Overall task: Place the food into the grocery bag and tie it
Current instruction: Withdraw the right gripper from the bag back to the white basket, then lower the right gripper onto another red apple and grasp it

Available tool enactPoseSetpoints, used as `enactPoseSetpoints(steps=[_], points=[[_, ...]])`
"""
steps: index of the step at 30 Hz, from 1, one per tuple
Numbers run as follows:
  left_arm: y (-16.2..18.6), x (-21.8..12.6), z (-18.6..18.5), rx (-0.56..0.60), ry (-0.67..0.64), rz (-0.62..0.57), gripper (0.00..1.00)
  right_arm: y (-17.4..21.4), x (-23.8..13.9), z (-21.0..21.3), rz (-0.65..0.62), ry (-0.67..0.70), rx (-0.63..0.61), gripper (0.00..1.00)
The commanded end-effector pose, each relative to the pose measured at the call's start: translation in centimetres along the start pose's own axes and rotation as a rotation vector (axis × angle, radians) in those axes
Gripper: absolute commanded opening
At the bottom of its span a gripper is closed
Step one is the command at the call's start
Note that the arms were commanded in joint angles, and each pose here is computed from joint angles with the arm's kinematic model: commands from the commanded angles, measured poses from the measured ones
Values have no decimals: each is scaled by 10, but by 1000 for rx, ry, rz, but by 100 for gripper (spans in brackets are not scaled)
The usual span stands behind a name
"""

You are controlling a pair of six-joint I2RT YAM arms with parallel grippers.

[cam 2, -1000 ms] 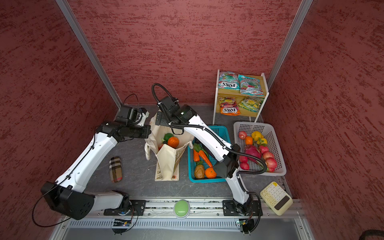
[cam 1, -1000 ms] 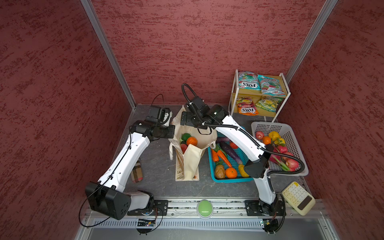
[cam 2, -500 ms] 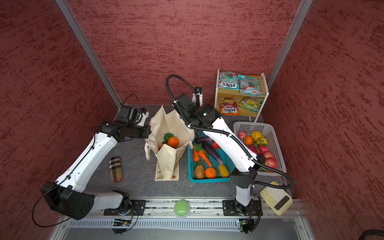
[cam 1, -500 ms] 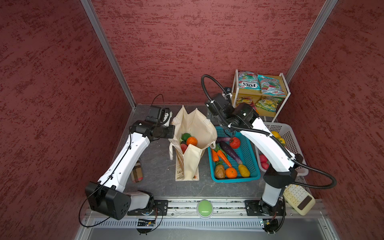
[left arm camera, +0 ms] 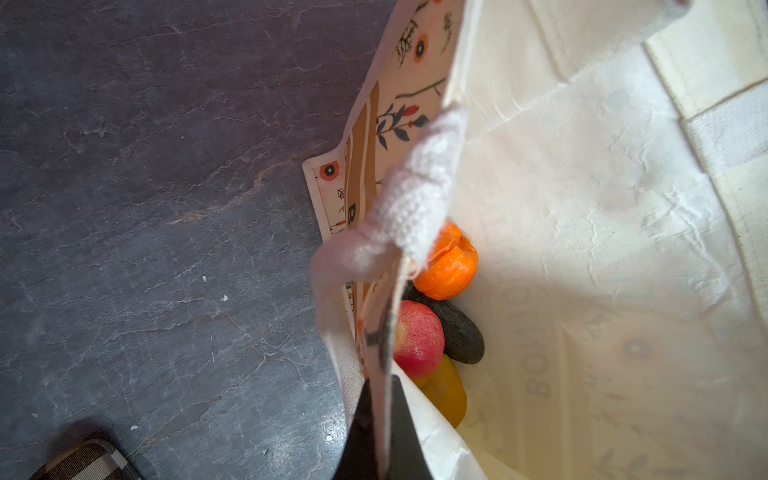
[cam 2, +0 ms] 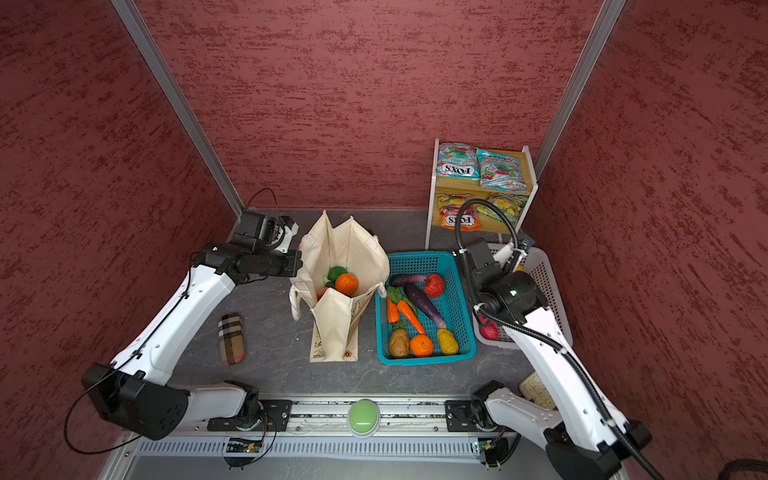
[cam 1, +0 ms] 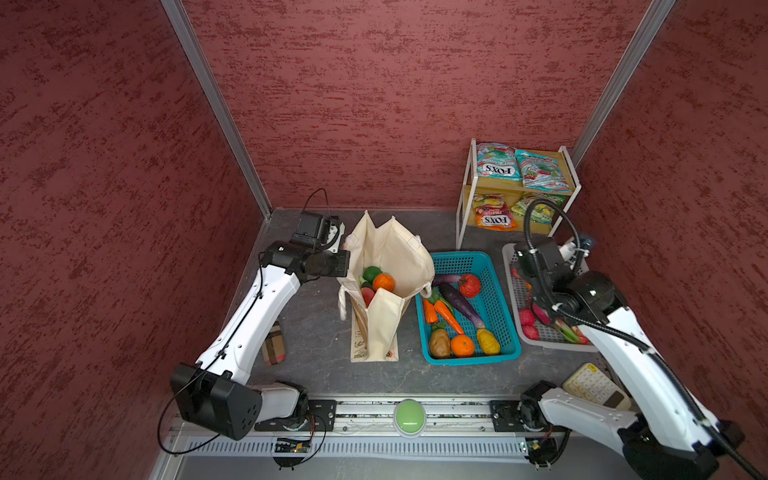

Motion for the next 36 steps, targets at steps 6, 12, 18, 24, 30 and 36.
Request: enactPoseSetpoints(steps=[6,12,18,24,30,36], points=[[6,3,-1,11,3,27,0,15,26,-37,87,166,112,85],[6,3,-1,13,8,28,0,17,45,-62,132,378,107,90],[6,2,-2,13,12,28,0,18,62,-83,133,506,146,92],[6,3,-3,14,16,31,0,8,83,-107,124,599,200,94],[7,3,-4,16,22,34,0,18,111,-125,191,662,206,96],[8,2,-5,22,26,33,0,25,132,-132,248,630,212,97]])
Point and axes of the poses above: each gripper's point midway between its finger pads, its own x axis out along the fingers, its own z axis along the line the jaws close on, y = z × x, the point moved 7 cm from there along -x, back along the fingers, and after that the axes turned 14 degrees about -x, right-handed, at the moved point
